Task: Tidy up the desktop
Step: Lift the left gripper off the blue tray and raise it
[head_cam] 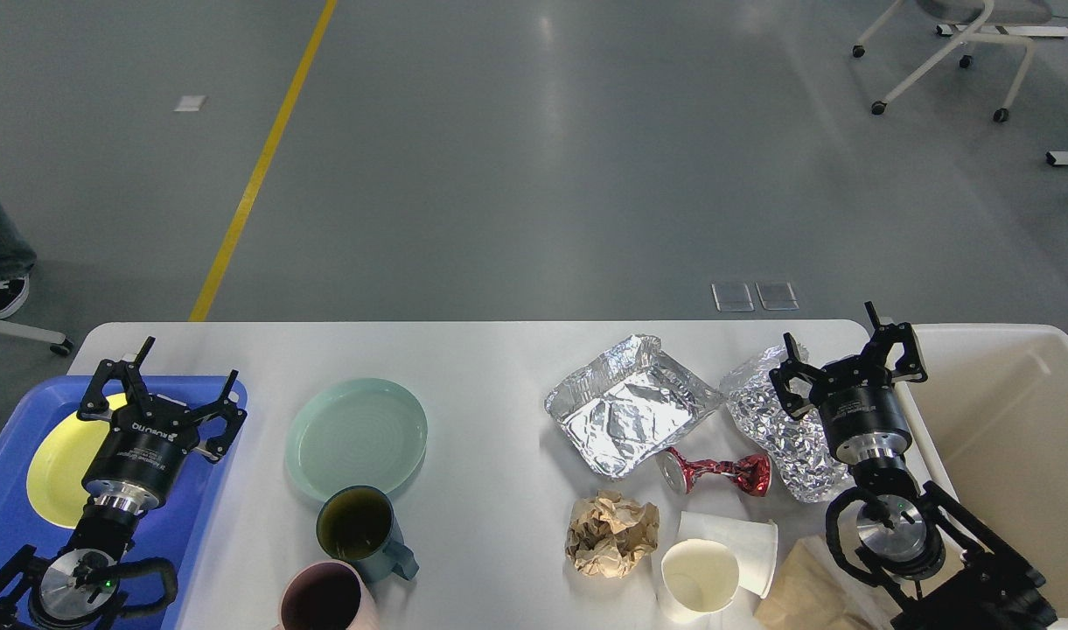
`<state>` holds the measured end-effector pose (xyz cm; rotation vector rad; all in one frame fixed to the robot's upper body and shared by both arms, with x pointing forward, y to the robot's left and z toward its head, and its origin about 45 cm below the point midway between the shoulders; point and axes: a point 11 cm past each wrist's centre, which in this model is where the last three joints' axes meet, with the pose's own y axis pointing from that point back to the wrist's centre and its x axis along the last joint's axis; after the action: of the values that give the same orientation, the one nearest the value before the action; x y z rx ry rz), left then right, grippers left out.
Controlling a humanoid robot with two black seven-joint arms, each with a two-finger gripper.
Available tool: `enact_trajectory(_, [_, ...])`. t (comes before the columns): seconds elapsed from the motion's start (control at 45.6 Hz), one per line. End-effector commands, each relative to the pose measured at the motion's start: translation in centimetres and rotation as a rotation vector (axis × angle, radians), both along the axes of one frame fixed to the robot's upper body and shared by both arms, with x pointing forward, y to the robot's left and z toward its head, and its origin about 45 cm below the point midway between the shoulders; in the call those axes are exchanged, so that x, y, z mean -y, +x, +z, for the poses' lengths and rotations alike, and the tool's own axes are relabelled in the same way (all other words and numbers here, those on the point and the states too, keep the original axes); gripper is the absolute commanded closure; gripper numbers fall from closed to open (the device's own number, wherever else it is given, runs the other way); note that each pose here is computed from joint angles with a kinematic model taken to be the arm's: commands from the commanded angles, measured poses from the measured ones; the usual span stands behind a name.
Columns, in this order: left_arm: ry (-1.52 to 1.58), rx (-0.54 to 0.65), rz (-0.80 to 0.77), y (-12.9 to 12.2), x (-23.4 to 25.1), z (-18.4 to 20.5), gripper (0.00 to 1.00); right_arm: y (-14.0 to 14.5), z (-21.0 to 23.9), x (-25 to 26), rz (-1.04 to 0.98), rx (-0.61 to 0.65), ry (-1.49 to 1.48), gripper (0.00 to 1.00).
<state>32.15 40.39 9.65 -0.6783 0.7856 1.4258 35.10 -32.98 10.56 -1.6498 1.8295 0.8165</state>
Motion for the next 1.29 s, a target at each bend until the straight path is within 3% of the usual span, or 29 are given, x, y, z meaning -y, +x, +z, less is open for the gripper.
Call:
enact_trajectory(0.0, [0.001,-0.005,0.009,-0.5,-0.2,-0.3,0.03,0.0,0.0,0.0,0.0,0.001,0.0,0.0])
enact_trajectory(0.351, [0.074,0.001,0.015,-0.5,-3.0,1.2,0.03,0.0,0.0,0.0,0.0,0.001,0.0,0.0])
enact_trajectory(0.548, [0.262,-0.035,-0.034,-0.9,-7.5,4.0,0.03,0.0,0.0,0.0,0.0,0.001,0.0,0.0])
enact_trajectory(0.745, [0.565,-0.154,-0.298,0.6,-8.2,6.4,0.03,0.0,0.0,0.0,0.002,-0.001,0.0,0.0])
enact_trajectory(1.008, [1.046,-0.295,-0.699,5.2,-6.8,11.8,0.03,0.0,0.0,0.0,0.0,0.001,0.0,0.0])
enact_trajectory(1.271, [1.372,-0.375,-0.902,8.5,-4.9,16.3,0.03,0.0,0.0,0.0,0.002,-0.001,0.0,0.0])
